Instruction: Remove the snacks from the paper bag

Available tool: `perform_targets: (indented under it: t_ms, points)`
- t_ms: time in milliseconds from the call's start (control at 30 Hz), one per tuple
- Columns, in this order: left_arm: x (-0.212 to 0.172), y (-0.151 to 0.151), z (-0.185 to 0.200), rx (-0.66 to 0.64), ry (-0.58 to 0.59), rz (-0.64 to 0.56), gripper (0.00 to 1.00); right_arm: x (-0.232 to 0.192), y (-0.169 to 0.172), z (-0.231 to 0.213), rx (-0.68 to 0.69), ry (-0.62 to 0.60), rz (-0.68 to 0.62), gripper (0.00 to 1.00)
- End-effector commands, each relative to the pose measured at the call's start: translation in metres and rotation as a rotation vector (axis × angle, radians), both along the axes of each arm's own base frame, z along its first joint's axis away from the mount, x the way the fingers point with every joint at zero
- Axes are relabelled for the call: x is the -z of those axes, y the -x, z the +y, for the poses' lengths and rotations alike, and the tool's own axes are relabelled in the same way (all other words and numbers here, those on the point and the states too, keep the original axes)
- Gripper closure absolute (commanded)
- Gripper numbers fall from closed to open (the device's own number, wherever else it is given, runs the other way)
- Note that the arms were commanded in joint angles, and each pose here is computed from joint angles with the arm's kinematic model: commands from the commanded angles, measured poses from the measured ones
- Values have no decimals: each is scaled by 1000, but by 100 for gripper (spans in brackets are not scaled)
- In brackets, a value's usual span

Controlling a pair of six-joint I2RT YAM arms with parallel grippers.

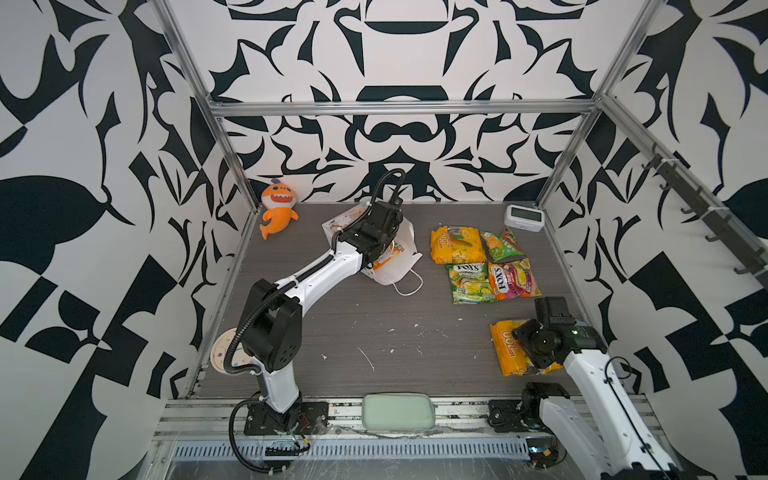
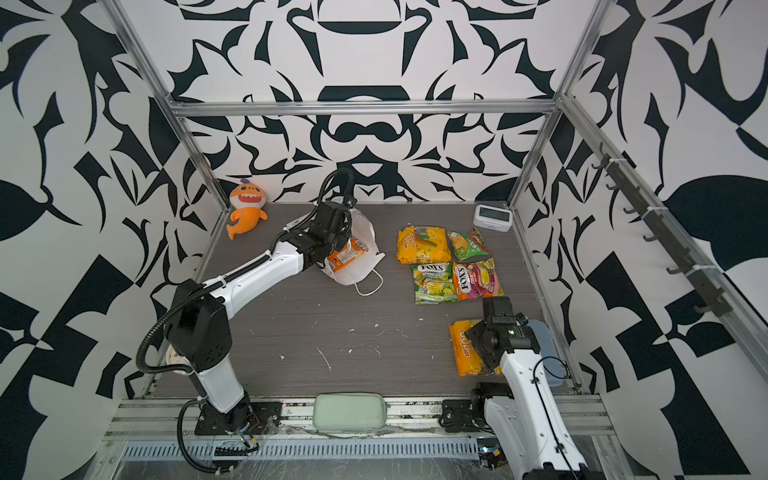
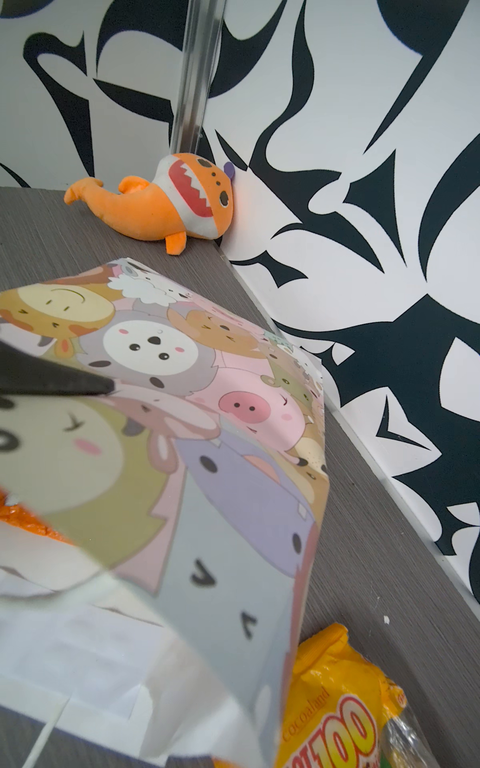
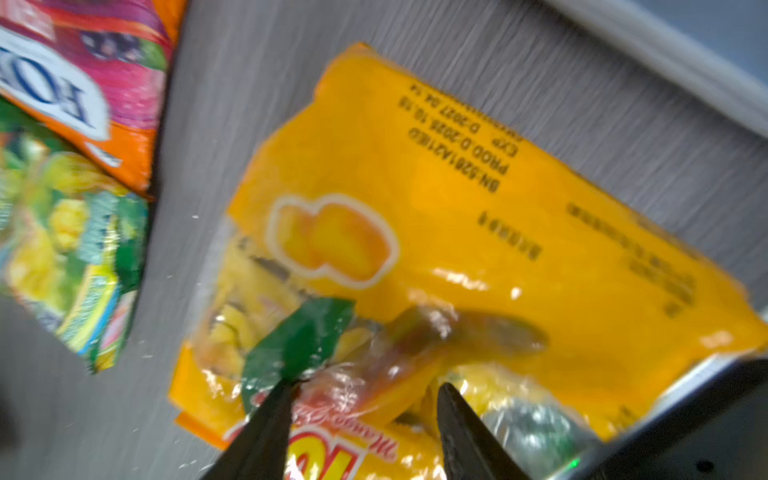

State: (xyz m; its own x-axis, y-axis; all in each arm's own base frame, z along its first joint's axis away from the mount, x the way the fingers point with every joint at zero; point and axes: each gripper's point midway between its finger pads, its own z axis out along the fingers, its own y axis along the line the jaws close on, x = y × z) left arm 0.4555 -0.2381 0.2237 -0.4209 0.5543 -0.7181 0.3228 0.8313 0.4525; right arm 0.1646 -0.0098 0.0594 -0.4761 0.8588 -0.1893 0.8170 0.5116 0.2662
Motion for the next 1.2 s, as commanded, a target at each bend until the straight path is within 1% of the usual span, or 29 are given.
perform_targets:
  t_ms: [0, 200, 333, 533, 833, 933, 1067, 1133, 1167]
  points:
    - [-23, -5, -4, -6, 48, -53, 100, 1, -11, -11, -1, 66, -44, 43]
    - [-25, -5, -4, -7, 43, -54, 100, 5, -28, -13, -28, 88, -87, 44]
    - [-25, -5, -4, -10, 39, -50, 100, 5, -37, -17, -45, 113, -89, 44]
    - [-27, -4, -1, -14, 28, -53, 100, -2, -53, -20, -32, 127, -137, 44]
    - [-29, -1, -7, -1, 26, -47, 100, -8, -77, -14, -37, 90, -184, 45]
    - [-30, 0, -8, 1, 21, -42, 100, -34, -86, -14, -46, 95, -238, 46]
    - [-31, 2, -7, 3, 26, -40, 100, -89, -91, -24, -47, 174, -353, 46]
    - [-32, 3, -9, 8, 33, -36, 100, -113, -97, -25, -69, 198, -404, 46]
    - [-33, 4, -9, 10, 39, -36, 100, -124, -103, -21, -96, 187, -442, 50]
